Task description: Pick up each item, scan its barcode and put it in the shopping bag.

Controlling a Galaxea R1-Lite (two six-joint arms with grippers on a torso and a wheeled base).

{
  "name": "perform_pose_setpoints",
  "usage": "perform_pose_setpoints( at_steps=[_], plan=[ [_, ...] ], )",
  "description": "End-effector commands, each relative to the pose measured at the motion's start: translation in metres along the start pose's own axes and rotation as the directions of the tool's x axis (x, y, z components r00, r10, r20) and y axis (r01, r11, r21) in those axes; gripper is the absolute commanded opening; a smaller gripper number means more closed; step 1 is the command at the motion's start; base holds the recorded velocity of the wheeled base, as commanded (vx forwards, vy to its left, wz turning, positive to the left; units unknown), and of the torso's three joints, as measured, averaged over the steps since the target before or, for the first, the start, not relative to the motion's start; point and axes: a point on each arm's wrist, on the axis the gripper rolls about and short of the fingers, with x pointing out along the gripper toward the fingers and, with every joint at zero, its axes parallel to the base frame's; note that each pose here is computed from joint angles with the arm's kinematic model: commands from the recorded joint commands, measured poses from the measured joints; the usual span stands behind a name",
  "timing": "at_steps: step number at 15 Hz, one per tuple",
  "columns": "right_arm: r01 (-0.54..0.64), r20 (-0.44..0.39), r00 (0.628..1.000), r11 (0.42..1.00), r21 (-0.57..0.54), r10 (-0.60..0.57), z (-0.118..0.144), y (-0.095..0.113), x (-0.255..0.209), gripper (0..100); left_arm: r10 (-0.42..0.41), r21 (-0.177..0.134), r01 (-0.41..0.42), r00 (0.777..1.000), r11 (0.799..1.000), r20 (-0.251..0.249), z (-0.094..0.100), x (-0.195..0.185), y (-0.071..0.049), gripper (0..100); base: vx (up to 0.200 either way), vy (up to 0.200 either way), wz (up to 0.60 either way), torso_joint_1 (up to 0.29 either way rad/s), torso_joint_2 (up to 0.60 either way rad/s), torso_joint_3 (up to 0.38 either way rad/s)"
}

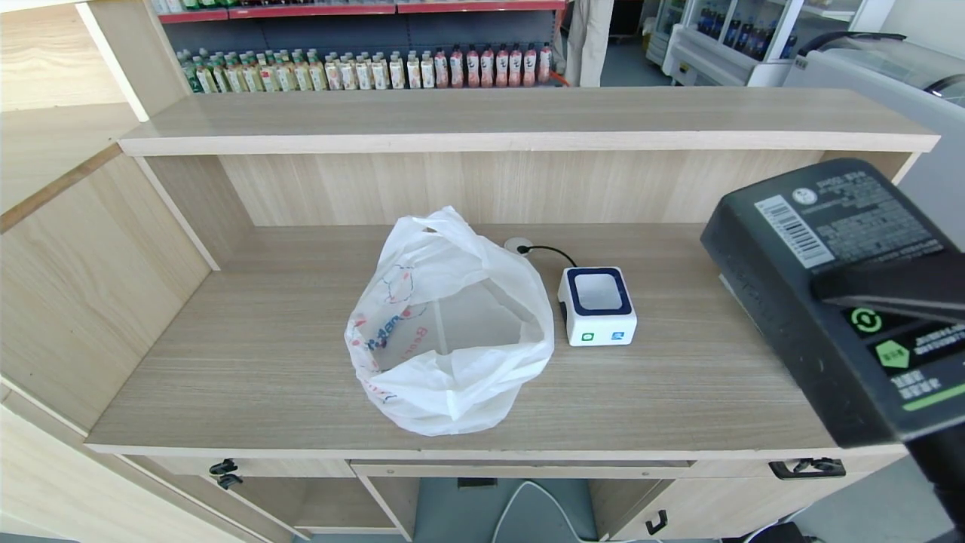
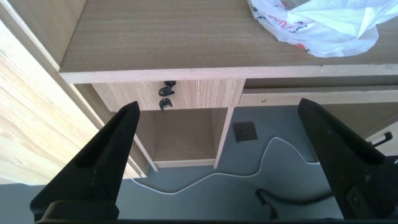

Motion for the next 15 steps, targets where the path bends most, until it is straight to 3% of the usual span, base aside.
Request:
perform_pose_setpoints(
  at_steps=[1,3,6,8,15],
  plan=[
    [-0.003,0.024,1.0,1.0,0.0,0.003,0.007,0.011,0.006,0,0.0,0.0,0.0,1.0,1.0,0.0,0.0,0.0,0.0,100,0.0,0.0,0.0,0.0,0.0,0.0],
    [0.04,0.03,0.999,0.998,-0.041,-0.039,0.017,0.015,0.008,0,0.0,0.0,0.0,1.0,1.0,0.0,0.0,0.0,0.0,100,0.0,0.0,0.0,0.0,0.0,0.0],
    [0.152,0.078,0.986,0.984,-0.089,-0.145,0.025,0.003,0.018,0,0.0,0.0,0.0,1.0,1.0,0.0,0.0,0.0,0.0,100,0.0,0.0,0.0,0.0,0.0,0.0],
    [0.206,0.054,0.978,0.969,-0.135,-0.2,0.018,-0.006,0.02,0,0.0,0.0,0.0,1.0,1.0,0.0,0.0,0.0,0.0,100,0.0,0.0,0.0,0.0,0.0,0.0],
    [0.222,0.045,0.975,0.963,-0.151,-0.218,0.02,-0.01,0.014,0,0.0,0.0,0.0,1.0,1.0,0.0,0.0,0.0,0.0,100,0.0,0.0,0.0,0.0,0.0,0.0]
  ],
)
